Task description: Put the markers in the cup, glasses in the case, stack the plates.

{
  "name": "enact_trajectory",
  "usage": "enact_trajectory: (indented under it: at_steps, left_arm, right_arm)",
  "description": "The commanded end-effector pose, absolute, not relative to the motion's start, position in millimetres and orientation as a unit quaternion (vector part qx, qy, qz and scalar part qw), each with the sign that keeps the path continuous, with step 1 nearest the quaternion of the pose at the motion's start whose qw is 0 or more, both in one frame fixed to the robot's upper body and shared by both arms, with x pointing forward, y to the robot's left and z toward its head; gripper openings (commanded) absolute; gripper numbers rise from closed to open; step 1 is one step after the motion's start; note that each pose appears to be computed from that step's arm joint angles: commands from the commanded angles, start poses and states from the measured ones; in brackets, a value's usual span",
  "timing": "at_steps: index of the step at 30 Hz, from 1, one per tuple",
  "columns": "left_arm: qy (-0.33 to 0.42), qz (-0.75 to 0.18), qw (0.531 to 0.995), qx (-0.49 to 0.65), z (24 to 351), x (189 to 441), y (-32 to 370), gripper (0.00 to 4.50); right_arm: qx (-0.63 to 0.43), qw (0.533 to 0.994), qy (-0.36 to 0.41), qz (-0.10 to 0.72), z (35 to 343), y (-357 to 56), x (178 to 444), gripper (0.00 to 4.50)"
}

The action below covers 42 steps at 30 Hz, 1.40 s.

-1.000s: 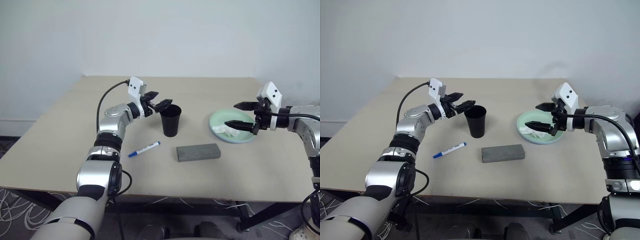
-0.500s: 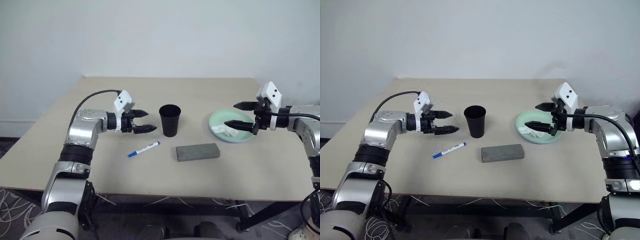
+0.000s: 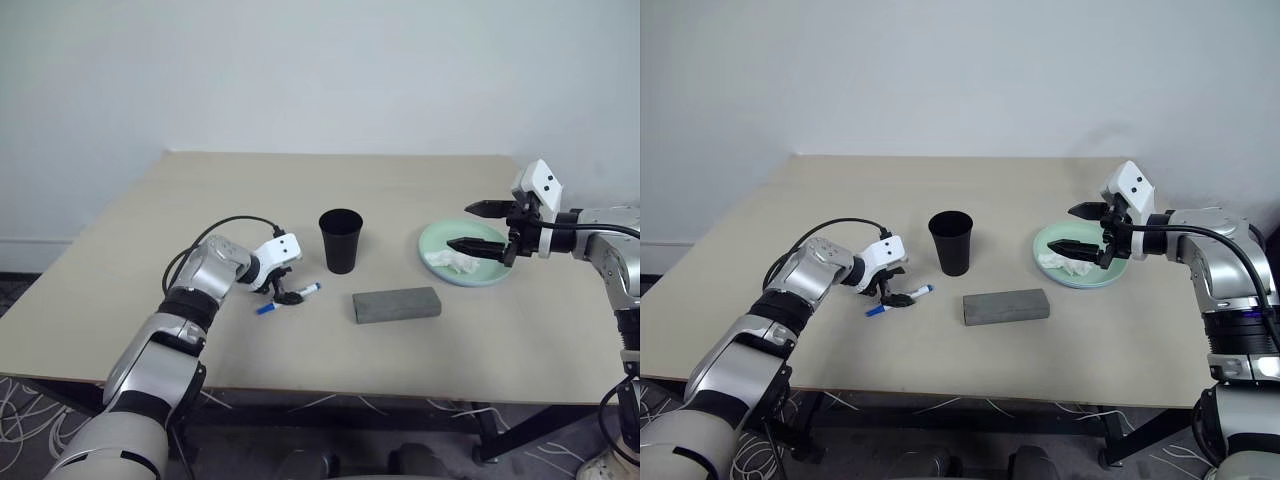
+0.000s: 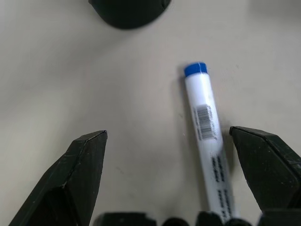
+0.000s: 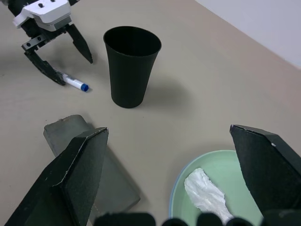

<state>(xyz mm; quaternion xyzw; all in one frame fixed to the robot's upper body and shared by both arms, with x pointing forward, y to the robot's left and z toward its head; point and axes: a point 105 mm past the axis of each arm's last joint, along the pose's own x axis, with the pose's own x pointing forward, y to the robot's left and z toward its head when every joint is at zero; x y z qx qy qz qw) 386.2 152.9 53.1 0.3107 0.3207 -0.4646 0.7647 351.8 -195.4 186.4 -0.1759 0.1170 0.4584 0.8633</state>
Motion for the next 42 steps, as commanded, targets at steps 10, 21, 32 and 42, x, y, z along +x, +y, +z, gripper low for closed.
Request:
enact_trajectory:
  at_steps: [10, 21, 32, 42]
  left_arm:
    - [0.345, -0.49, 0.727, 0.335, 51, 386, 149, 3.51]
    - [0.386, -0.509, 0.689, 0.344, 44, 376, 152, 2.83]
    - [0.428, -0.515, 0.655, 0.349, 38, 369, 157, 2.83]
    - [0.432, -0.514, 0.648, 0.358, 38, 370, 155, 2.83]
  right_arm:
    - [-0.186, 0.868, 0.087, 0.453, 201, -194, 349, 4.5]
    - [-0.185, 0.866, 0.086, 0.456, 200, -192, 350, 4.5]
    - [-0.184, 0.867, 0.086, 0.456, 200, -191, 349, 4.5]
    - [-0.183, 0.868, 0.087, 0.453, 199, -192, 348, 4.5]
